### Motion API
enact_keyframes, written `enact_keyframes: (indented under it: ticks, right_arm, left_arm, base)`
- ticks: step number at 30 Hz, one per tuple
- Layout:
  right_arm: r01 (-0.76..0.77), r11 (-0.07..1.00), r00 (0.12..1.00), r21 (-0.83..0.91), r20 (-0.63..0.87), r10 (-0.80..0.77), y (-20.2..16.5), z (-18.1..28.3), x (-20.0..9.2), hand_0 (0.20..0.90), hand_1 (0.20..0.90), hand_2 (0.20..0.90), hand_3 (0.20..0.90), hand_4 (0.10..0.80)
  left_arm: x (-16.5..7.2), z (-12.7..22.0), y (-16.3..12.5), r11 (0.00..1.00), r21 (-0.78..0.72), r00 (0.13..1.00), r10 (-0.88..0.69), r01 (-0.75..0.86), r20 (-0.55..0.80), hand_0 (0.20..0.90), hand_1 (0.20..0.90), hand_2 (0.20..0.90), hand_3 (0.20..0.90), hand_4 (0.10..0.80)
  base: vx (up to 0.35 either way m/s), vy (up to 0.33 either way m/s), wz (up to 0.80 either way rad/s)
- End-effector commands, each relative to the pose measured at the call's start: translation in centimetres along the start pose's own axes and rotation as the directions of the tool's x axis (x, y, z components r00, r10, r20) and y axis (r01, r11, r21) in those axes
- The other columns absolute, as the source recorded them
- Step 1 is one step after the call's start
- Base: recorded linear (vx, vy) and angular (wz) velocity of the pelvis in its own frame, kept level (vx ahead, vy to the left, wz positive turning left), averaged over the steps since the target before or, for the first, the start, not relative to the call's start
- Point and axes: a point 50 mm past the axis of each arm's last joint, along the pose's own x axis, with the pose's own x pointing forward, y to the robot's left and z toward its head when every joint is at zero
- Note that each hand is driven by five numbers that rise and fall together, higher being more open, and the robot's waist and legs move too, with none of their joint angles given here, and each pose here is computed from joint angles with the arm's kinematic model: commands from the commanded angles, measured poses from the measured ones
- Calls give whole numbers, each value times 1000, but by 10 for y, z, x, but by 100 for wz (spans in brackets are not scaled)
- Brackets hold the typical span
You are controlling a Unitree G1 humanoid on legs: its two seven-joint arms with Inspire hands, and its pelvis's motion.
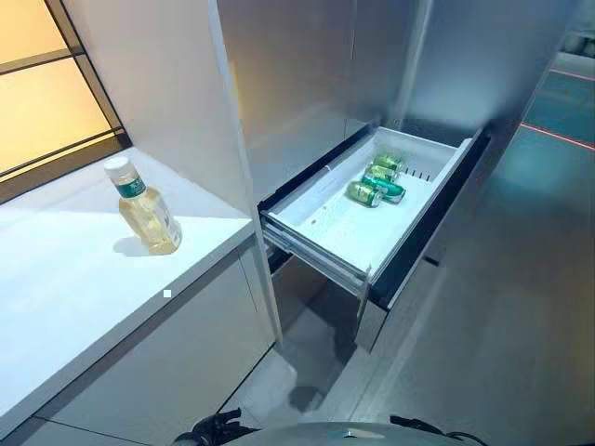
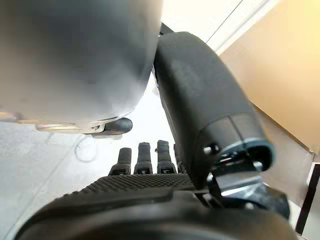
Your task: Put drinks into fridge and close the fridge
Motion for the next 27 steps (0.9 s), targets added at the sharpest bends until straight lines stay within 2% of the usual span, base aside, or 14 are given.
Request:
enact_keyframes:
  ticks: [1, 6, 10, 13, 15, 17, 22, 24, 26, 27]
  right_arm:
    - [-56, 997, 998, -56, 30, 58, 22, 19, 4, 900, 900, 900, 900, 800]
    - [-56, 997, 998, -53, 30, 58, 22, 19, 4, 900, 900, 900, 900, 800]
    - [-56, 997, 998, -51, 27, 57, 22, 18, 4, 900, 900, 900, 900, 800]
    - [-56, 997, 998, -56, 27, 57, 20, 19, 4, 900, 900, 900, 900, 800]
    - [-56, 997, 998, -60, 27, 57, 20, 20, 4, 900, 900, 900, 900, 800]
    - [-55, 996, 998, -76, 27, 57, 17, 22, 4, 900, 900, 900, 900, 800]
    - [-46, 994, 998, -101, 32, 49, 8, 31, 2, 900, 900, 900, 900, 800]
    - [-40, 994, 998, -104, 35, 44, 4, 33, 2, 900, 900, 900, 900, 800]
    - [-29, 994, 999, -105, 38, 34, 0, 34, 1, 900, 900, 900, 900, 800]
    - [-28, 994, 999, -106, 38, 32, -1, 34, 1, 900, 900, 900, 900, 800]
  left_arm:
    - [5, 11, -17, 997, 53, 999, -50, 50, 4, 900, 900, 900, 900, 800]
    - [5, 15, -13, 998, 55, 999, 9, -11, 34, 900, 900, 900, 900, 800]
    - [4, 23, -6, 989, 83, 988, 115, -124, 104, 900, 900, 900, 900, 800]
    - [3, 30, 0, 966, 167, 974, 176, -199, 143, 900, 900, 900, 900, 800]
    - [3, 33, 0, 961, 193, 974, 172, -200, 149, 900, 900, 900, 900, 800]
    - [2, 46, 1, 943, 256, 964, 158, -212, 215, 900, 900, 900, 900, 800]
    - [-6, 103, -3, 944, 302, 922, 3, -131, 388, 900, 900, 900, 900, 800]
    - [-13, 125, -10, 950, 311, 893, -126, -17, 432, 900, 900, 900, 900, 800]
    - [-28, 151, -25, 924, 318, 822, -345, 213, 452, 900, 900, 900, 900, 800]
    - [-30, 153, -27, 910, 321, 802, -390, 261, 454, 900, 900, 900, 900, 800]
  base:
    - [0, 0, 0]
    - [0, 0, 0]
    - [0, 0, 0]
    - [0, 0, 0]
    - [0, 0, 0]
    - [0, 0, 0]
    - [-12, 27, 0]
    - [-24, 38, 0]
    - [-24, 46, 0]
    - [-10, 33, 0]
